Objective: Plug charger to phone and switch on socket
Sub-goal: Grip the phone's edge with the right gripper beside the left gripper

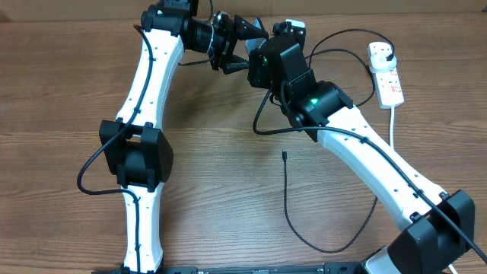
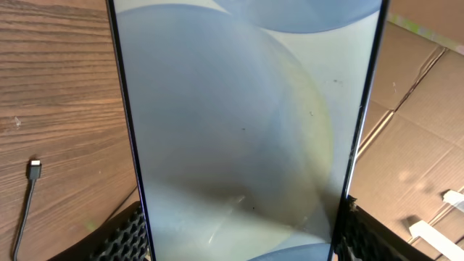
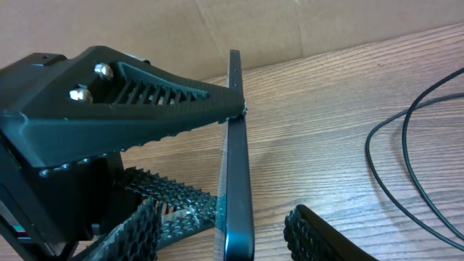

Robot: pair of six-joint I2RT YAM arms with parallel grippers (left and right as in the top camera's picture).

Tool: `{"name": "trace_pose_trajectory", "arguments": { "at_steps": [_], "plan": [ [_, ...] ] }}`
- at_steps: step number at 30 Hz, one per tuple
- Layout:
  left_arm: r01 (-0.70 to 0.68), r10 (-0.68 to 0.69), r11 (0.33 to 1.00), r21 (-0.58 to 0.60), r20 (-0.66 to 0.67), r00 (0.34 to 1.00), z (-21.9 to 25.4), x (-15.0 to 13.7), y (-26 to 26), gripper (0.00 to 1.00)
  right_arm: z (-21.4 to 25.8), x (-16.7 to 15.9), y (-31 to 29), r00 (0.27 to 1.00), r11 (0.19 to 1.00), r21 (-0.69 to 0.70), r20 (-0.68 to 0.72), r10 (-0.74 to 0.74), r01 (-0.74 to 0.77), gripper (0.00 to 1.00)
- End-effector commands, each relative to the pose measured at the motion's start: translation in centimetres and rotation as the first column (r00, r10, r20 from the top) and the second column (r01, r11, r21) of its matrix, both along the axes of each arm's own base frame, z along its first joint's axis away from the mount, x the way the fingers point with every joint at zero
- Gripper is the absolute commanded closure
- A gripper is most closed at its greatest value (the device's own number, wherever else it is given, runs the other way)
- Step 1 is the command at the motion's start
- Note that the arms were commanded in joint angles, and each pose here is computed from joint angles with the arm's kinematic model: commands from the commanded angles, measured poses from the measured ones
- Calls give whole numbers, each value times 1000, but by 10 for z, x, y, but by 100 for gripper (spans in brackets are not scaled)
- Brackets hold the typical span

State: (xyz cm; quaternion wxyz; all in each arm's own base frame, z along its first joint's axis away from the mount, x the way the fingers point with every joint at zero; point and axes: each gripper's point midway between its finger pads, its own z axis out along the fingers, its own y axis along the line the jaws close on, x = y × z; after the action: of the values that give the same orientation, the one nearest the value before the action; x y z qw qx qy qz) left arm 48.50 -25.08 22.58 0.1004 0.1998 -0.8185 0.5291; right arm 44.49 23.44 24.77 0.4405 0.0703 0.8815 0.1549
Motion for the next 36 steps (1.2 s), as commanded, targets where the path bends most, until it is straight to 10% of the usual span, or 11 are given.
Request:
{"name": "trace_pose_trajectory", "arguments": {
  "at_steps": [1,36],
  "plan": [
    [8,-7,1000,-19,15,1000,11,-1,-5,40,3,3,0,1000,1000,2,13,-17,17,45],
    [18,-18,1000,-21,16,1000,11,-3,-9,39,-8,7,-2,999,999,-10,-3,-47,47,60]
  ]
}}
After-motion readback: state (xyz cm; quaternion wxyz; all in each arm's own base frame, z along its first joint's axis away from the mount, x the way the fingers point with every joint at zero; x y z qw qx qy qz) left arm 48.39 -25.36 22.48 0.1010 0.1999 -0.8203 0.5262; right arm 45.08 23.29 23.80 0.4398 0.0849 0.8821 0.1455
